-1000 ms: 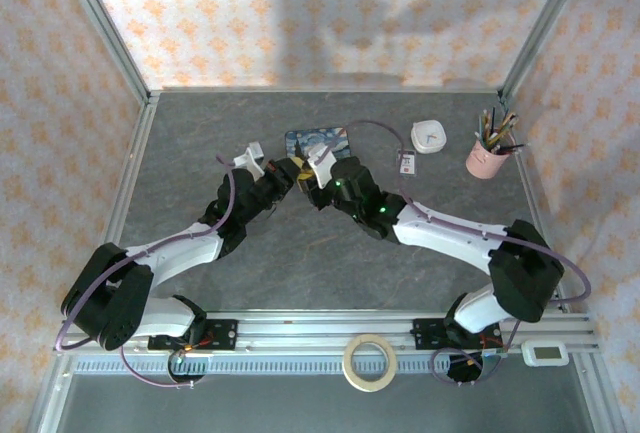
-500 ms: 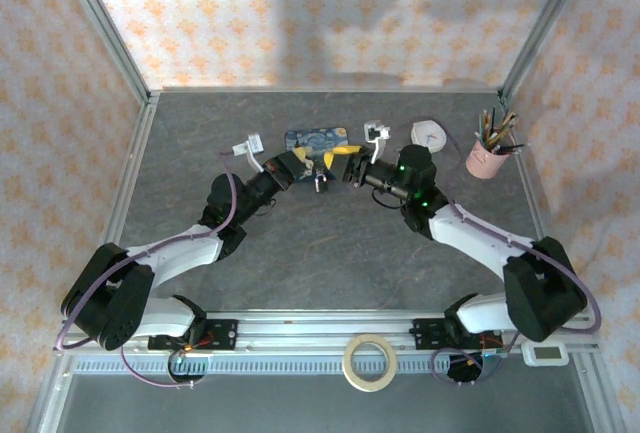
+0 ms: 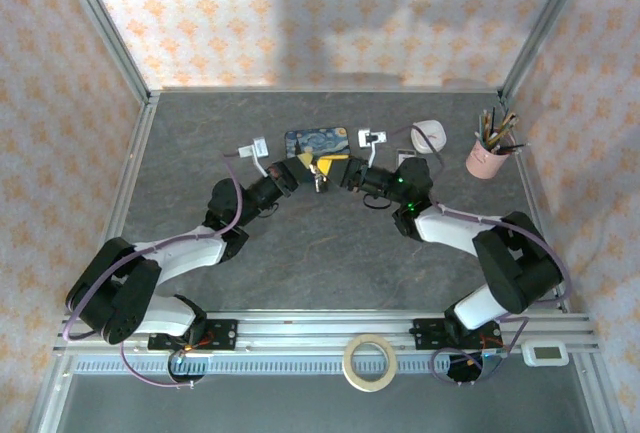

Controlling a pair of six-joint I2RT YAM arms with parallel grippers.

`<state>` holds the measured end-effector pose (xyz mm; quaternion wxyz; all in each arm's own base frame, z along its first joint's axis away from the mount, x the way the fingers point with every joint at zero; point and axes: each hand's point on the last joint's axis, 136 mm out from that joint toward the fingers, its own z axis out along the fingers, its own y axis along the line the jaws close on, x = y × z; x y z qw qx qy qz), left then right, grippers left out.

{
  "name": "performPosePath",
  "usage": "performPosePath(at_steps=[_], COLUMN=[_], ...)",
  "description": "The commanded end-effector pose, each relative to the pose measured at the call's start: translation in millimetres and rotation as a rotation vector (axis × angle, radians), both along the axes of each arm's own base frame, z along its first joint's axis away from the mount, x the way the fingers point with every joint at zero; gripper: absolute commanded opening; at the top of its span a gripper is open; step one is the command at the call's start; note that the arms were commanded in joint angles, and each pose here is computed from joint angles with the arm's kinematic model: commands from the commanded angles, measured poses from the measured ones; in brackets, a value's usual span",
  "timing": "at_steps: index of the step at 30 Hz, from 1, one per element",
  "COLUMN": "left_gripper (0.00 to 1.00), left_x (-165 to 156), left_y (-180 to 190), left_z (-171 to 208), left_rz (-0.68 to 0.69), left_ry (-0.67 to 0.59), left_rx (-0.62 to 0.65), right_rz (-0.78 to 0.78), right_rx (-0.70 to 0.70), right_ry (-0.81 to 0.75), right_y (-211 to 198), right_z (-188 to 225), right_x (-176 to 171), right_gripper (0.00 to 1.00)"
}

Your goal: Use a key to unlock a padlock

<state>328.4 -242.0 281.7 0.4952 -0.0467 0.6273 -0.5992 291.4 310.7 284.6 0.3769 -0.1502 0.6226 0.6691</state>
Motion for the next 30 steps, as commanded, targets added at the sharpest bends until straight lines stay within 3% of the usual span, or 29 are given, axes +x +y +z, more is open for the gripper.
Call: performPosePath(at_steps=[1, 15, 21, 30], left_gripper=[0.0, 0.0, 0.0, 0.0], left_x=[-7, -10, -14, -15], left_y=[-1, 11, 10, 13], left_z=[13, 14, 13, 13], left_rz=[-0.007, 0.052, 0.047, 0.068], left_ry=[-0.07, -0.061, -0.05, -0.049], left_rx=[-0.019, -0.073, -0.112, -0.115], right_rz=[0.039, 0.048, 0.041, 0.061], right_rx=[0.04, 0.032, 0.061, 0.067], right_ry=[-0.039, -0.003, 0.002, 0.034], right_y=[6, 14, 13, 16], right_z=[10, -2, 0, -9], right_x=[-8, -8, -6, -9], right_gripper=[0.39, 0.28, 0.17, 0.22])
